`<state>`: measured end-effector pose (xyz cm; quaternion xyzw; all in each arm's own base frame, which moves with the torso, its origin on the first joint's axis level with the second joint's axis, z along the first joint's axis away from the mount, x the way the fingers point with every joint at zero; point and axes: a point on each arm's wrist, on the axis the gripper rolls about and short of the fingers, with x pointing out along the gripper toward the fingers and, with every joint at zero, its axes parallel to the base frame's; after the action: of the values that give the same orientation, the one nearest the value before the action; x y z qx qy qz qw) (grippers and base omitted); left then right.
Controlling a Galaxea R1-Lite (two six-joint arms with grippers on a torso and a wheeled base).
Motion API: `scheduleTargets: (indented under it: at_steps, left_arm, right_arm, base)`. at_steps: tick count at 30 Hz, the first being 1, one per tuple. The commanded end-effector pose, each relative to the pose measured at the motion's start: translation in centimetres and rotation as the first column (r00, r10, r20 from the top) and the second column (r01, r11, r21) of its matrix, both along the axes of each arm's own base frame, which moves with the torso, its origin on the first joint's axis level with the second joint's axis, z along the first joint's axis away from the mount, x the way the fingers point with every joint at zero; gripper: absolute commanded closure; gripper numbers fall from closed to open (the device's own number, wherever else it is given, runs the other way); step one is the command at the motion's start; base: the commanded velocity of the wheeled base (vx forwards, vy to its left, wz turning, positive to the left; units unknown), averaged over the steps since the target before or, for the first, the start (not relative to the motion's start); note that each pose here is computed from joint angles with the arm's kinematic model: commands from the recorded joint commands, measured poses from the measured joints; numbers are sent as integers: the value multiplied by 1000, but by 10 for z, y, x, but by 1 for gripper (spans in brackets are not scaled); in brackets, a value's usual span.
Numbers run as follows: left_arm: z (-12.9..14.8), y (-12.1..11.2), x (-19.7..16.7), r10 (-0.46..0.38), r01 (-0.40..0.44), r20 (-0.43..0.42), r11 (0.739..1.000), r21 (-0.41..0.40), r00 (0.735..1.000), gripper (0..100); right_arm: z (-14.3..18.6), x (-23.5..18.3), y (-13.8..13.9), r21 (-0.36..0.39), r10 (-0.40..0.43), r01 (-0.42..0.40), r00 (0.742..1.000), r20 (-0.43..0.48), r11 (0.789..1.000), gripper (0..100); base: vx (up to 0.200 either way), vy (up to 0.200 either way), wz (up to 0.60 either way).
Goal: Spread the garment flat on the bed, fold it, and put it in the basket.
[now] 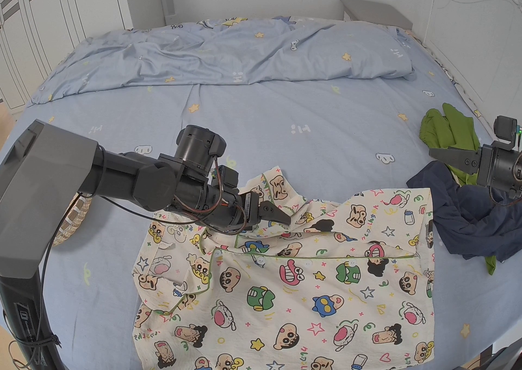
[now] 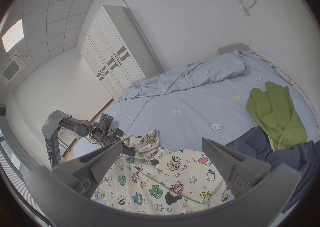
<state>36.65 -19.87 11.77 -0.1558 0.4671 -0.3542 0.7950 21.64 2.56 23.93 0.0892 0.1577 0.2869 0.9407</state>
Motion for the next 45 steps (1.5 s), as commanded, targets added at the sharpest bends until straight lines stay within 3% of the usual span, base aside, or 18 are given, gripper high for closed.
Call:
scheduleTargets:
  at_steps: [1, 5, 11, 14, 19, 25, 45]
  left_arm:
    - [14, 3, 3, 22, -20, 66, 999, -31, 998, 0]
    - [30, 4, 5, 32, -20, 151, 997, -79, 988, 0]
    - [38, 5, 11, 47, -23, 214, 993, -113, 976, 0]
    - [48, 7, 25, 87, -43, 276, 986, -163, 957, 0]
    - [46, 13, 55, 151, -92, 290, 974, -209, 945, 0]
    - [29, 6, 87, 168, -100, 310, 970, -223, 936, 0]
    - [7, 6, 101, 174, -118, 291, 973, -201, 941, 0]
  right_arm:
    - [-1, 0, 3, -2, 9, -9, 1000, -2, 1000, 0]
    - [-1, -1, 5, -3, 15, -15, 1000, -1, 1000, 0]
    - [0, -2, 5, -3, 15, -15, 1000, -1, 1000, 0]
    - [-3, -2, 6, -6, 20, -20, 1000, -5, 1000, 0]
    - [-5, -4, 11, -9, 44, -44, 999, -12, 999, 0]
    - [-7, -5, 13, -9, 52, -52, 999, 0, 999, 0]
    - [-8, -5, 13, -9, 51, -50, 999, 18, 999, 0]
  base:
    - [0, 0, 0]
    - [0, 0, 0]
    - [0, 0, 0]
    - [0, 0, 0]
    - [0, 0, 0]
    - [0, 0, 0]
    - [0, 0, 0]
